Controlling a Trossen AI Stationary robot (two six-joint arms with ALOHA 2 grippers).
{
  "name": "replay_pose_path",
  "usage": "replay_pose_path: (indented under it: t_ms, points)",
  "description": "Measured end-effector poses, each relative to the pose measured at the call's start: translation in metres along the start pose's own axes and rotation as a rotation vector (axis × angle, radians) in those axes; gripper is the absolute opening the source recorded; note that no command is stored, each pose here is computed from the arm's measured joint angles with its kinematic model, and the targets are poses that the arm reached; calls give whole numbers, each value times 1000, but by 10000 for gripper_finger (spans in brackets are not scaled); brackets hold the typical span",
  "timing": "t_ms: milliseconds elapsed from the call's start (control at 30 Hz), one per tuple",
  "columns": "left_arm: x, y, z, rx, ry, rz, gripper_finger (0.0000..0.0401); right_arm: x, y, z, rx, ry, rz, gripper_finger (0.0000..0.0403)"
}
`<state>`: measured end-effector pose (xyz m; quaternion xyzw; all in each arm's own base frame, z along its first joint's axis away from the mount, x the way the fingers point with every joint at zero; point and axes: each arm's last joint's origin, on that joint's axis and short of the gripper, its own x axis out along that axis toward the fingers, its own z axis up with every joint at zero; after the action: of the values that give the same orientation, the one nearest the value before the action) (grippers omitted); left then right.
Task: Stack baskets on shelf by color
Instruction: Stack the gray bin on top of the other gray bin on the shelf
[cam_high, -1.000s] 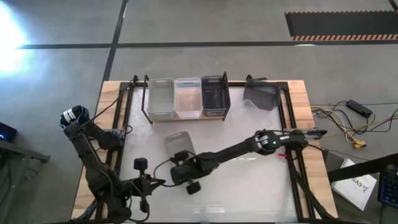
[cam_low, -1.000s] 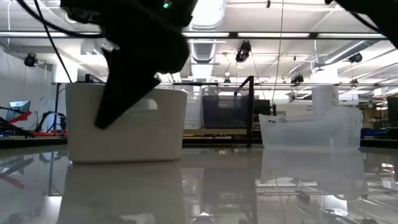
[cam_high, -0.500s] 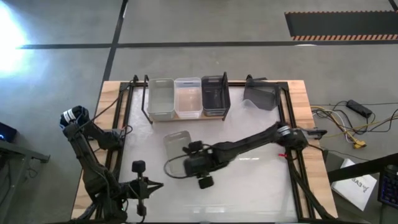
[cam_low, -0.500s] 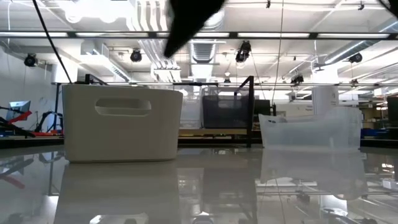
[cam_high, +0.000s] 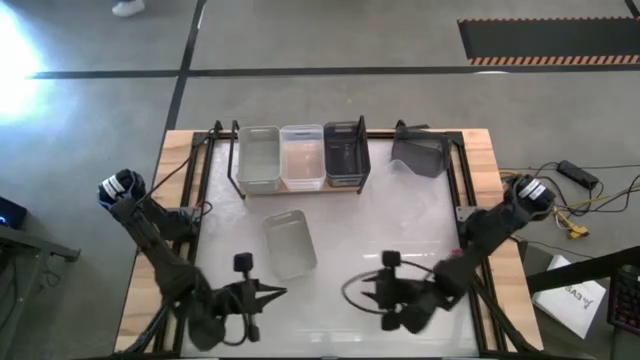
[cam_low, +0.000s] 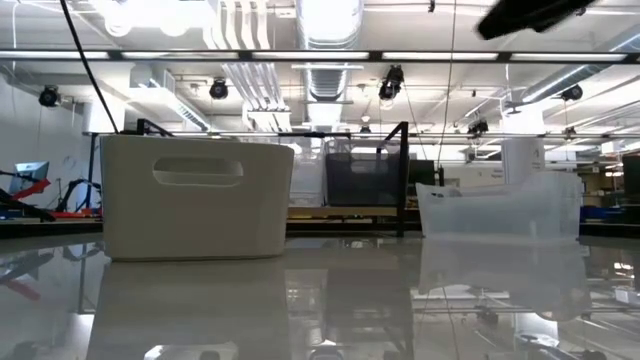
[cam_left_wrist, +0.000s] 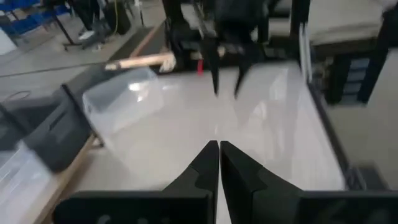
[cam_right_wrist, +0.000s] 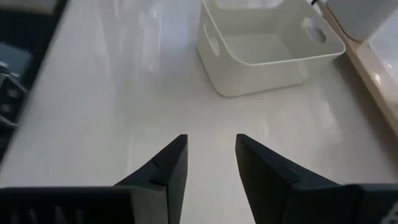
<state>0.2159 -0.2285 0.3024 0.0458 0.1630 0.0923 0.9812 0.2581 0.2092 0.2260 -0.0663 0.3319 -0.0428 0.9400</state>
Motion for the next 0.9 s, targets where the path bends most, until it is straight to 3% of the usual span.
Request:
replay_pose_path:
  t_ms: [167,300,467,567,733,900]
  points:
    - [28,15,17,-66,6,-50,0,-5,15,-33,45,-137,11,121]
    - [47,30,16,-80,96,-113,13,-1,22,-49,56,-171,27,122]
    - [64,50,0,-202,321,-161,76,10,25,-61,40,-156,15,120]
    - [69,58,-12,-219,416,-148,127,15,27,-65,23,-145,9,115]
    - [75,62,-22,-231,437,-137,196,21,29,-70,4,-132,-7,106]
    - [92,51,-37,-246,413,-135,219,25,31,-74,-10,-127,-30,96]
